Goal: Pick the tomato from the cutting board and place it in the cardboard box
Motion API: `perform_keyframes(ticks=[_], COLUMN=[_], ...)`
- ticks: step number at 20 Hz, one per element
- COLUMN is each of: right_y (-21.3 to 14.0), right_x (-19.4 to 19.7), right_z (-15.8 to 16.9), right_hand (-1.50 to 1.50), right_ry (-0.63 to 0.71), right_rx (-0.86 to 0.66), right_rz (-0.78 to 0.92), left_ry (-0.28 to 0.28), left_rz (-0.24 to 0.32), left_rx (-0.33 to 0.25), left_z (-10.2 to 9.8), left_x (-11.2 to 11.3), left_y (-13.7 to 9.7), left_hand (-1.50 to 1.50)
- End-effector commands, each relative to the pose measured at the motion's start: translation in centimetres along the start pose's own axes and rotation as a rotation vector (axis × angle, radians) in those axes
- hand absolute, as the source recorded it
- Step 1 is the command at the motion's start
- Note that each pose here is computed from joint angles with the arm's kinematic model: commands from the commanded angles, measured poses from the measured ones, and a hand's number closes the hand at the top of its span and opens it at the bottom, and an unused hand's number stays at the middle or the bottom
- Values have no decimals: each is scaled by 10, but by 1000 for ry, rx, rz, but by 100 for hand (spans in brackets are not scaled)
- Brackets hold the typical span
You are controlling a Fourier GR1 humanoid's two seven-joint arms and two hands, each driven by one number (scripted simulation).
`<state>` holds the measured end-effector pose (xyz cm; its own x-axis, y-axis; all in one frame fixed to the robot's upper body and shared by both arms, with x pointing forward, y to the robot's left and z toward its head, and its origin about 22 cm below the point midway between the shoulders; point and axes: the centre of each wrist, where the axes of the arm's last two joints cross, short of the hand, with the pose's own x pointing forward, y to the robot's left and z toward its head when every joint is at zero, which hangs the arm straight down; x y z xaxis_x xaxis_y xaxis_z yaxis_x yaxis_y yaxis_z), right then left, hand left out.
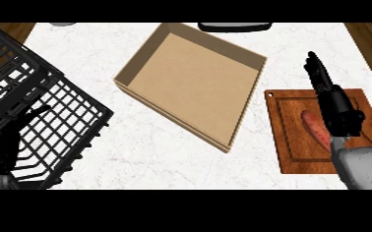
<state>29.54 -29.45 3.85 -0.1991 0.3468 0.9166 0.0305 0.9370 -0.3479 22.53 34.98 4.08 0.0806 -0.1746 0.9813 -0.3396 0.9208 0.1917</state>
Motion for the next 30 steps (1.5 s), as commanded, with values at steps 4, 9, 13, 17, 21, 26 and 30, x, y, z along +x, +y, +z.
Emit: perform_keyframes(ticks=[4,9,13,17,21,26,30], right_y=[-59,-100,-90,-144,-187,-190,-181], right_x=[23,-13,-52,-43,-23,-4,12], right_z=[-36,-21,-2,8,14,6,-3], right_hand=[-150,150,-150,-150,-150,-150,-150], right_ry=[-172,112,29,38,176,358,478], right_rx=[-154,-501,-596,-430,-252,24,241], right_rz=[-202,82,-78,126,406,580,682], left_ry=[-40,-10,-19,-21,-11,-18,-17], left_rz=[-162,-177,-185,-178,-189,-175,-180], left_rx=[-107,-168,-221,-236,-199,-211,-204], left_z=[4,9,4,24,11,8,7], left_x=[6,0,-2,-6,-19,-10,-16], left_y=[-19,-38,-39,-60,-33,-35,-48], left_hand=[0,0,0,0,0,0,0])
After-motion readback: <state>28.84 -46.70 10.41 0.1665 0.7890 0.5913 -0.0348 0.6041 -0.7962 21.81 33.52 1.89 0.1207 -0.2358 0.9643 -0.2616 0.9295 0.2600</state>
